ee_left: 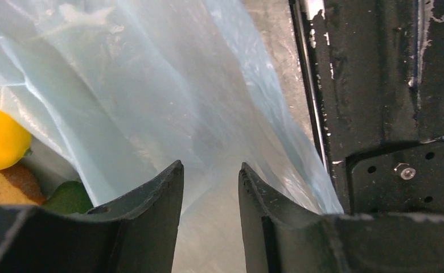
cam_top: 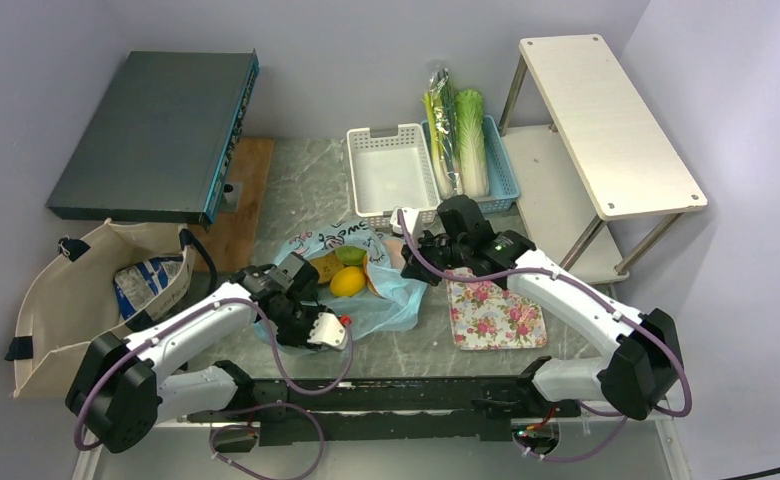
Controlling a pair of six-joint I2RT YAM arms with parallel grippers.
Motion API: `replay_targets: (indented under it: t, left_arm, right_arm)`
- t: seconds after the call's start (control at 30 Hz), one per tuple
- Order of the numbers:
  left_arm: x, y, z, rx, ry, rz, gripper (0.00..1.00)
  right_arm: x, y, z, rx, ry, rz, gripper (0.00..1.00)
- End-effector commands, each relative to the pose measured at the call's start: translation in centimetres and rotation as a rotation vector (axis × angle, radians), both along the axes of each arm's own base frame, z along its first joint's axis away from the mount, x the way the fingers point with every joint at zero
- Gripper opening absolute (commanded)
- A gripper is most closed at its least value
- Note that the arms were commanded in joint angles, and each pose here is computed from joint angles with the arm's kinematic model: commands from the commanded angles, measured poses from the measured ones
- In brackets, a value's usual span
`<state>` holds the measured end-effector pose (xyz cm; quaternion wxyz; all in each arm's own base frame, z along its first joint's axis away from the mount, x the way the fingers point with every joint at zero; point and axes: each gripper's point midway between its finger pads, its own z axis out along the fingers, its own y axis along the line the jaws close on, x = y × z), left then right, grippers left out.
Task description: Untie the knot of the grocery bags and take out the mixed food
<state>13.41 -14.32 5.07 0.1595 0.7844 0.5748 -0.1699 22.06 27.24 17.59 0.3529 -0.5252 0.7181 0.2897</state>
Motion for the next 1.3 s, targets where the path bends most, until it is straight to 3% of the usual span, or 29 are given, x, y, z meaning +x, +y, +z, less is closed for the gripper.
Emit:
replay_targets:
  t: [0.0,0.17,0.3,0.4,0.53,0.67,0.83,1.1,1.27]
  left_arm:
    - [-1.5,0.4,-0.5,0.029,0.046,-0.028,0.44]
    - [-0.3,-0.5,0.9,0.005,0.028,0.022,0.47]
    - [3.8,-3.7,5.7,-0.234,0.014,0.211,0.48]
    - [7.1,-4.7,8.1,-0.349,-0.074,0.285,0.49]
    - [10.7,-6.2,9.6,-0.426,-0.233,0.241,0.55]
    - [14.5,-6.9,9.5,-0.397,-0.296,0.267,0.62]
    - [16.6,-8.0,8.6,-0.407,-0.375,0.197,0.77]
    - [20.1,-9.5,8.4,-0.411,-0.527,0.204,0.78]
    - [20.8,-10.7,6.1,-0.35,-0.51,0.182,0.81]
  right_arm:
    - [0.1,0.6,1.7,0.059,-0.077,0.032,0.0]
    - [0.1,0.6,1.8,0.063,-0.084,0.031,0.0]
    - [0.4,0.6,2.4,0.079,-0.09,0.009,0.0]
    - [0.8,0.6,3.0,0.096,-0.105,-0.022,0.0]
    - [3.3,-0.2,4.4,0.11,-0.187,-0.163,0.0]
    - [6.1,-1.9,6.4,0.121,-0.263,-0.307,0.0]
    - [4.6,-1.8,5.9,0.141,-0.218,-0.255,0.0]
    - [2.4,-1.7,4.3,0.141,-0.148,-0.191,0.0]
    - [2.1,-1.5,3.6,0.14,-0.125,-0.178,0.0]
